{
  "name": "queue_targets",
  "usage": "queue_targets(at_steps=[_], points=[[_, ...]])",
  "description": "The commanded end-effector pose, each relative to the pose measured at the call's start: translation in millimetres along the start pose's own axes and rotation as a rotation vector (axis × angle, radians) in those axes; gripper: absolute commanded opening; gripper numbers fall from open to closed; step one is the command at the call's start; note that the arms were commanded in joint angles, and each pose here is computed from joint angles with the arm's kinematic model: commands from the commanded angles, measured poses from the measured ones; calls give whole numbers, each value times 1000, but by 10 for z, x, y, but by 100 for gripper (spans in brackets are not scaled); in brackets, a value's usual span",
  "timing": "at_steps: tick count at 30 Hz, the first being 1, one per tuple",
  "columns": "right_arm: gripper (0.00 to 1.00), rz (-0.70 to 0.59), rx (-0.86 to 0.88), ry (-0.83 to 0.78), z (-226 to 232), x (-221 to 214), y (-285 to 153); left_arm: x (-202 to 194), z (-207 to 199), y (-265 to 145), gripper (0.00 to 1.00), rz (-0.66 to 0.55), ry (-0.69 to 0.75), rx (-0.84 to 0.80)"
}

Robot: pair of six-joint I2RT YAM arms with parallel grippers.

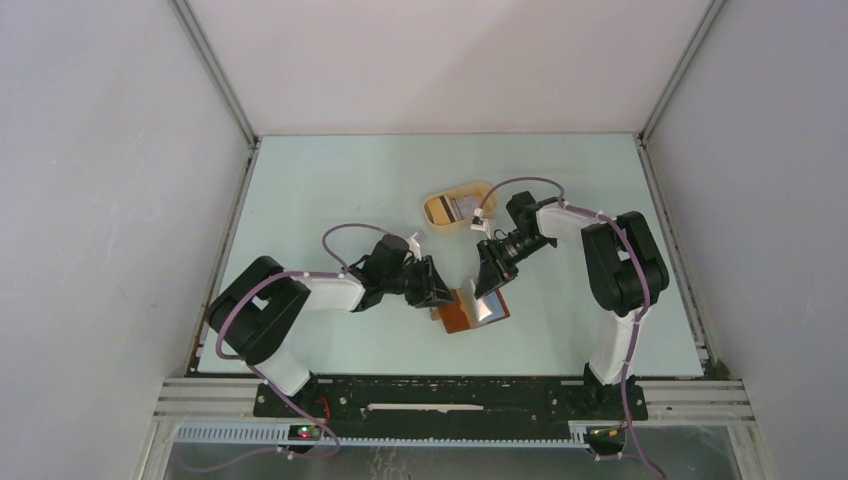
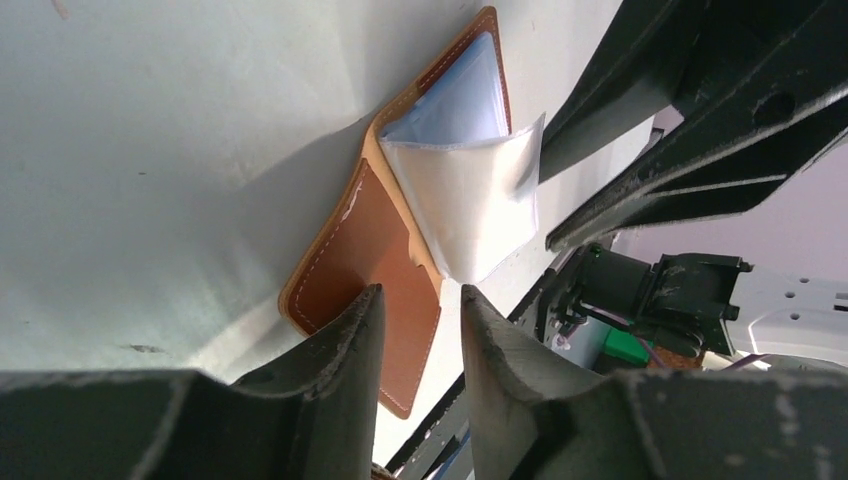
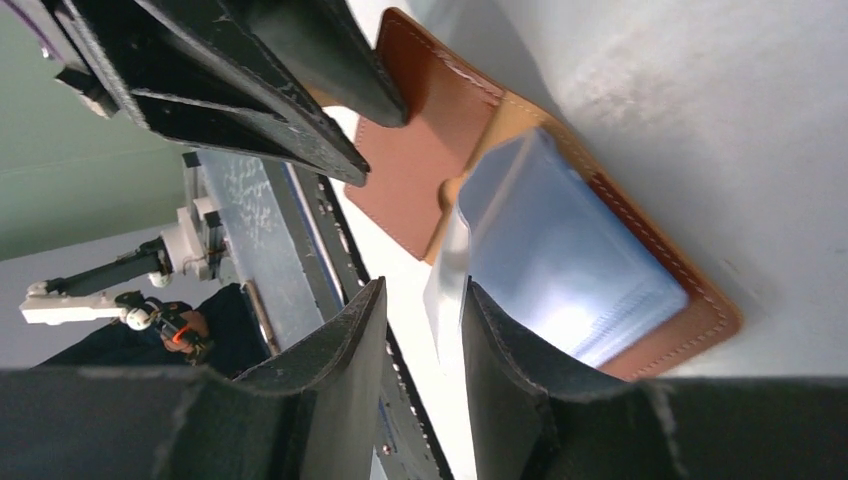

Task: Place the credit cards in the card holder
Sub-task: Turn over the card slot in the card holder.

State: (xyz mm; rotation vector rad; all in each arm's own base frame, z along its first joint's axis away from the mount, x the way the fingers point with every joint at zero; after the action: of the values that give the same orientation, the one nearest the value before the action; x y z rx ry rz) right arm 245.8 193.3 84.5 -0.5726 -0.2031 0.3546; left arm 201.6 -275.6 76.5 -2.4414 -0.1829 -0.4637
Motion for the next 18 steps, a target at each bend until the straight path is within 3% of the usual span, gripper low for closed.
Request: queue_targets(at_steps=[1, 10, 18], points=[[41, 10, 101, -61, 237, 29, 2, 178, -220, -13, 41, -59, 29, -72], [43, 63, 217, -21, 342, -31, 151, 220, -290, -28, 54, -89, 19, -116], [44, 106, 243, 21, 322, -49, 283, 211, -264, -13, 56, -92, 2, -114]])
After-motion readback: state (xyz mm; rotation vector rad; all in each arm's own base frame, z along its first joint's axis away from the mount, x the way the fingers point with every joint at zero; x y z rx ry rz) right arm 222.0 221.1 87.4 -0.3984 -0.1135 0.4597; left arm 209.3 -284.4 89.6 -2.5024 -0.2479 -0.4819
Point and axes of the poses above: each gripper's point midway between its finger pads, its own y axis out along the fingers, its own z axis along the line the jaws close on, x = y × z, the point moved 5 cm from there along -y, back along the fingers, and after that the axes turned 12 degrees about y, right-handed, at the moved point
